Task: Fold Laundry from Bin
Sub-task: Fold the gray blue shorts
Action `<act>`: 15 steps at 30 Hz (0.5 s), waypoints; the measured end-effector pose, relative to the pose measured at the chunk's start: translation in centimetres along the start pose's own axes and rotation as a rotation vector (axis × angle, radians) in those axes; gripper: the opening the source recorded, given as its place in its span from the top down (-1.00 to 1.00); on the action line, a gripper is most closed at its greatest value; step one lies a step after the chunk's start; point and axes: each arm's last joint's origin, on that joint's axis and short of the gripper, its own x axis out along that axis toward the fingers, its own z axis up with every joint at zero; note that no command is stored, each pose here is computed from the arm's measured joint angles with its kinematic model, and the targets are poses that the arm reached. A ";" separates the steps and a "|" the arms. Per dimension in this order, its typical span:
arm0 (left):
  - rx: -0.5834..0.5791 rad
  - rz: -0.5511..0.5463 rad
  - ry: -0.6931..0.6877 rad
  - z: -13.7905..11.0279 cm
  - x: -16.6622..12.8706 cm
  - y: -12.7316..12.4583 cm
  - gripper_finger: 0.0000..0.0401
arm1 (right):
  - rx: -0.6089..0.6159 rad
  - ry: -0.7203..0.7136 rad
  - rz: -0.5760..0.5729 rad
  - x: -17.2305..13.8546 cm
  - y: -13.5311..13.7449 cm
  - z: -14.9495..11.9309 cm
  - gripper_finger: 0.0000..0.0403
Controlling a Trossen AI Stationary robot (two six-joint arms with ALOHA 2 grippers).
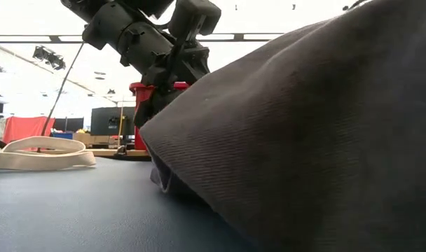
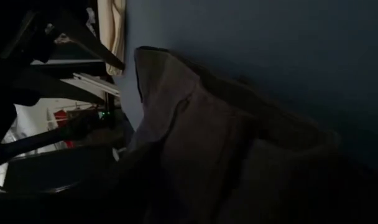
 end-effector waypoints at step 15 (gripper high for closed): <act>-0.056 0.014 0.051 2.0 -6.2 -0.4 0.28 | -0.347 -0.146 0.277 -2.9 7.5 2.8 0.87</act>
